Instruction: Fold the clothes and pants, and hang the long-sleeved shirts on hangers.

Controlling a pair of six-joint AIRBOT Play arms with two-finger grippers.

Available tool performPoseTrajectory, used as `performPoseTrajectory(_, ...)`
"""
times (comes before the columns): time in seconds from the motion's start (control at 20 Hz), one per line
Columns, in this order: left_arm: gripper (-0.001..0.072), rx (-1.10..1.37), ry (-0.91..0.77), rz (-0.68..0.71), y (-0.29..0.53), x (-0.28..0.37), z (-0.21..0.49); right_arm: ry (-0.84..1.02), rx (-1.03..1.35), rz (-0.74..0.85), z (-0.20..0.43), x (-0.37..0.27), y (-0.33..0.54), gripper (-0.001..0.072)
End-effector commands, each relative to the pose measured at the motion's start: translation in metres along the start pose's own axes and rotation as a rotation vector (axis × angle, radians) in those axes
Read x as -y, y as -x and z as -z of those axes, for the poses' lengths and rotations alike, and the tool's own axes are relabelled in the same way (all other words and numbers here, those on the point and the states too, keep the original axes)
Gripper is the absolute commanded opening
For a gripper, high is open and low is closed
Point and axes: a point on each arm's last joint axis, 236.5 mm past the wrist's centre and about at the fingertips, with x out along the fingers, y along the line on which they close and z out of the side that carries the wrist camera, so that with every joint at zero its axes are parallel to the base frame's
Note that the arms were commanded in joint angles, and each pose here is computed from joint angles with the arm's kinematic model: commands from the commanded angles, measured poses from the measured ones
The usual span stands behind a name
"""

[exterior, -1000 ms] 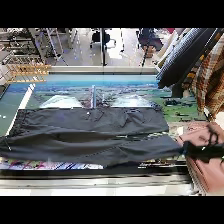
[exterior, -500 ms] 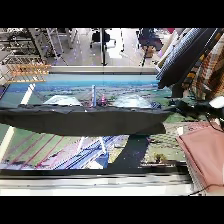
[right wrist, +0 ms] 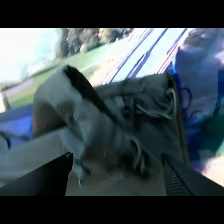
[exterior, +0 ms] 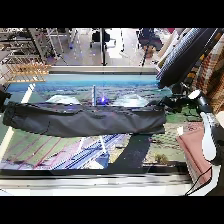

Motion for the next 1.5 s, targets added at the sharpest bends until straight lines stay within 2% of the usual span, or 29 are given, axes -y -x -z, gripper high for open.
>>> performPoseTrajectory(0.0,0.0705,-0.086,-0.113,-0.031,0.028,-0.017,0.004,0.02,-0.133,0.009,0.029,0.015,0.034,0.0574)
performPoseTrajectory(0.2,0.0701,-0.384,-0.102,-0.097,0.069,-0.063,0.053,0.061,-0.319,-0.014,0.078,0.021,0.036,0.0569)
performPoseTrajectory(0.35,0.0701,-0.463,-0.11,-0.1,0.082,-0.075,0.066,0.081,-0.179,0.001,0.048,0.023,0.023,0.0569)
performPoseTrajectory(0.55,0.0705,-0.357,-0.147,-0.092,0.072,-0.075,0.042,0.106,0.001,0.005,0.006,0.02,0.018,0.0588)
performPoseTrajectory(0.9,0.0709,-0.083,-0.485,-0.028,0.037,-0.041,-0.009,0.174,0.003,0.002,0.005,0.018,0.01,0.0589)
performPoseTrajectory(1.05,0.0709,-0.071,-0.57,0.011,0.008,-0.035,-0.004,0.207,-0.008,0.0,0.007,0.02,0.004,0.0589)
performPoseTrajectory(1.2,0.0703,-0.056,-0.558,0.052,-0.018,-0.032,-0.007,0.2,-0.002,-0.001,0.005,0.024,-0.004,0.0589)
performPoseTrajectory(1.45,0.0694,-0.117,-0.639,0.124,-0.039,-0.035,0.018,0.274,0.009,-0.159,0.008,-0.013,-0.025,0.0585)
